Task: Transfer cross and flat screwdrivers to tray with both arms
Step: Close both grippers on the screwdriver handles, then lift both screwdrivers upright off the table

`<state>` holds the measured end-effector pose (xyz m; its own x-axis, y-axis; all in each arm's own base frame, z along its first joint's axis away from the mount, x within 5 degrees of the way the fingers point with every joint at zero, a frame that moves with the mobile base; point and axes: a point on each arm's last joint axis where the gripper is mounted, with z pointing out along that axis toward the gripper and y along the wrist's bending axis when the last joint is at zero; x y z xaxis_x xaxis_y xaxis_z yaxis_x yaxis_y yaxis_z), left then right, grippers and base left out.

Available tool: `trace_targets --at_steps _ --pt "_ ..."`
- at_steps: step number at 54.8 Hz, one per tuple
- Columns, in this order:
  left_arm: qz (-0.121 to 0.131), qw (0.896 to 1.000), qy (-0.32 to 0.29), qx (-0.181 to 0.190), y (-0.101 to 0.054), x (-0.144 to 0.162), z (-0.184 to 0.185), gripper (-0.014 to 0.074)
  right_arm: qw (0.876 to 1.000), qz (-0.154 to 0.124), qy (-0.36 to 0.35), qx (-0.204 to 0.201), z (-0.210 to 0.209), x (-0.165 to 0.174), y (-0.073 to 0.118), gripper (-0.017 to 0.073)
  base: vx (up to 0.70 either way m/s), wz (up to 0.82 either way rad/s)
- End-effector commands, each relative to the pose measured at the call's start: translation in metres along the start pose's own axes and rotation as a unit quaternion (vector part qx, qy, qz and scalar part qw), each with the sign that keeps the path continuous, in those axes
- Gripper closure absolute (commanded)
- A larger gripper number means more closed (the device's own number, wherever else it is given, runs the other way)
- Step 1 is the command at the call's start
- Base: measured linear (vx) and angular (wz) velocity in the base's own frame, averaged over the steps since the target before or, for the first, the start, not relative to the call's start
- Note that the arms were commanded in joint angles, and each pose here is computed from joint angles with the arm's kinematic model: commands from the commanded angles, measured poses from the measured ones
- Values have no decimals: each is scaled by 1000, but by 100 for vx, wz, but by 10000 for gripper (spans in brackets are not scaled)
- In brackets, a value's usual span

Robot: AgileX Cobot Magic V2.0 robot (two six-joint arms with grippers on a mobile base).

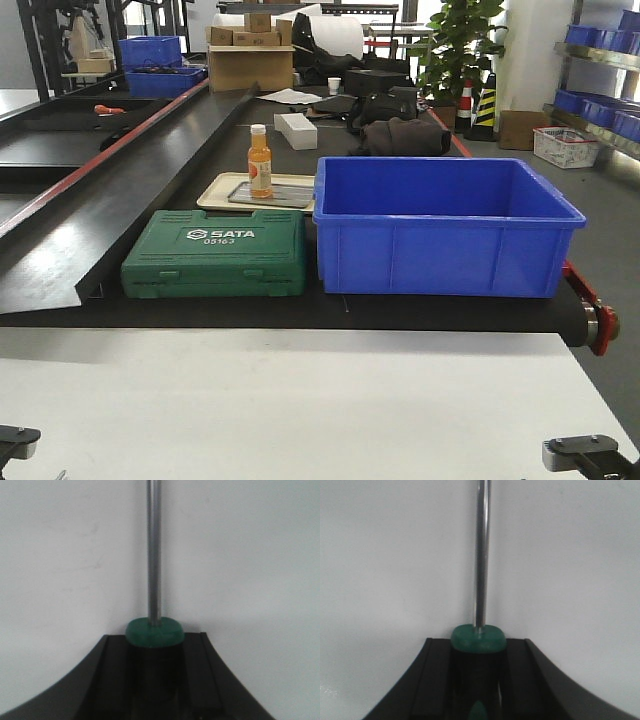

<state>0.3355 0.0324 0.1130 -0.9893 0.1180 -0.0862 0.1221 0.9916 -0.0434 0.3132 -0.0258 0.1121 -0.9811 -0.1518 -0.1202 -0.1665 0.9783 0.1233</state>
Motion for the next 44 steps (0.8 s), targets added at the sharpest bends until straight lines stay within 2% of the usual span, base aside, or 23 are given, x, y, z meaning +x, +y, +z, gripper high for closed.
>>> trace_targets --at_steps 1,11,16,23,26,29,35,38,44 --pt "-25 999 -29 16 -5 -7 -16 601 1000 9 7 -14 -7 0 2 570 0 0" --pt "-57 993 -85 50 -12 -15 -31 601 999 17 -15 -30 -26 -16 5 568 0 0" --pt "-51 988 -136 57 -15 -19 -50 601 997 19 -59 -35 -46 -25 8 567 0 0" --pt "-43 971 -227 65 -21 -22 -92 599 990 -1 -134 -45 -83 -36 17 567 0 0" --pt "-39 960 -266 75 -26 -21 -113 599 984 -9 -168 -52 -102 -39 23 567 0 0" --pt "-32 949 -301 88 -33 -19 -134 599 978 -35 -199 -52 -120 -40 35 567 0 0" --pt "2 926 -358 117 -56 -11 -169 598 962 -78 -257 -52 -153 -41 65 567 0 0" --pt "15 914 -386 128 -67 -6 -186 596 949 -92 -295 -58 -170 -42 88 567 0 0" --pt "37 885 -441 146 -89 2 -224 594 917 -94 -379 -79 -204 -42 129 567 0 0"
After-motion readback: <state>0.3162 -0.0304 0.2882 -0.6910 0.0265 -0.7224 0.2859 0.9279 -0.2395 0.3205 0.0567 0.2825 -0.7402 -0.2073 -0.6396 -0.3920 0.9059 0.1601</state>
